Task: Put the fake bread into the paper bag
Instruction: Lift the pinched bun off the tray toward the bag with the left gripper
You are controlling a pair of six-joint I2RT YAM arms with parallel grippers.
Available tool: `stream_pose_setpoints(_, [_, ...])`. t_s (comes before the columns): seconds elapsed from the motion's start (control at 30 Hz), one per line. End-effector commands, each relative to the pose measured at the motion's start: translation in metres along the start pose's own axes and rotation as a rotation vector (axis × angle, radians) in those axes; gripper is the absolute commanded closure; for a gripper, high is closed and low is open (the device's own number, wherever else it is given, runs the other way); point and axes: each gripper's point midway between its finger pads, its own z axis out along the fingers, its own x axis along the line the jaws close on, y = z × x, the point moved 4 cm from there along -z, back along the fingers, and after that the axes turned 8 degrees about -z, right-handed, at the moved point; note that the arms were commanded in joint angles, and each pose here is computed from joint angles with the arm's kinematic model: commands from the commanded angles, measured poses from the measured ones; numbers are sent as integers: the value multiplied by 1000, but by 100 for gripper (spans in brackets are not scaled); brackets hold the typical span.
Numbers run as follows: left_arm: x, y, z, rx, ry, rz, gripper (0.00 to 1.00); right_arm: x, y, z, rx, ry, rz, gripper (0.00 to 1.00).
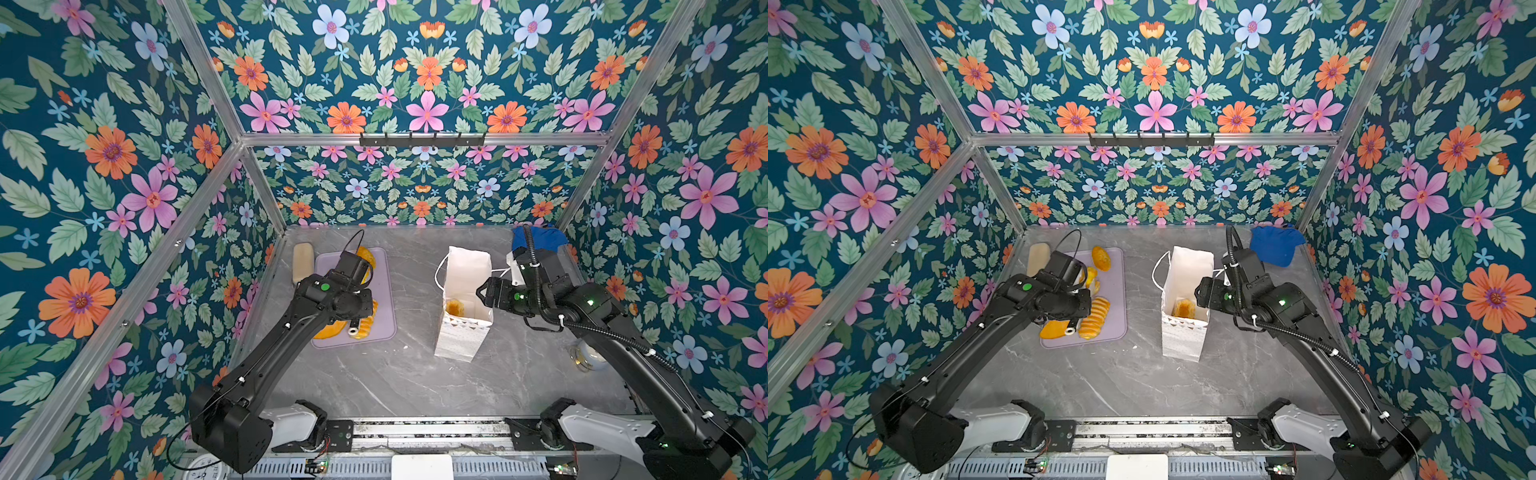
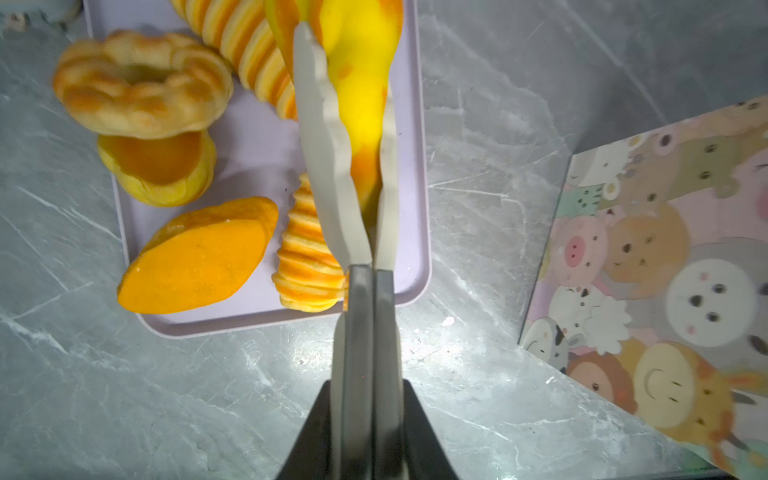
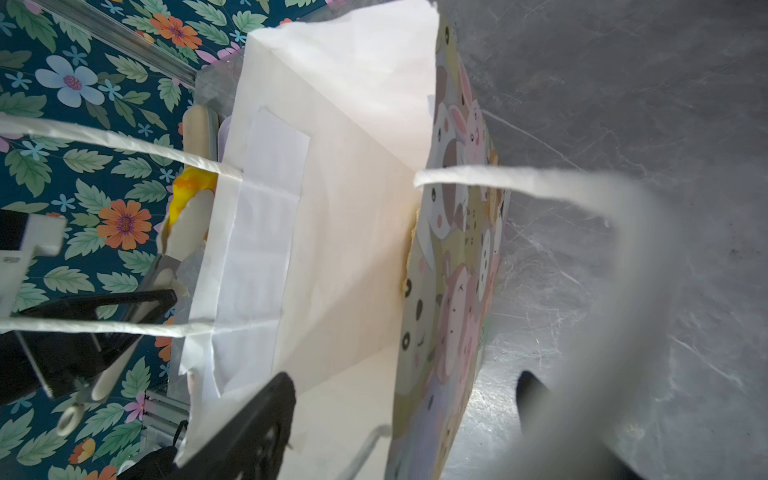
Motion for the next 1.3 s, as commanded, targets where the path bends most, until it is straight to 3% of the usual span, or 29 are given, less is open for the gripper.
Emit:
stream_pose_setpoints(0.0, [-8, 11, -23, -57, -51, 77, 86, 2, 1, -1, -3, 14, -10, 17])
stream_pose_setpoints(0.43, [-39, 45, -94, -269, -181, 250, 89, 1, 1, -5, 16, -7, -31, 22])
stream_pose_setpoints(0.73, [-102, 25, -145, -366, -292, 446, 90, -1, -1, -8, 23, -19, -25, 21])
stream_pose_setpoints(1.0, [-133, 5, -171, -368, -425, 505, 91, -3, -2, -11, 25, -30, -23, 21])
stream_pose_setpoints(1.27, [-168, -34, -164, -279, -449, 613, 93, -6, -4, -17, 19, -41, -21, 25])
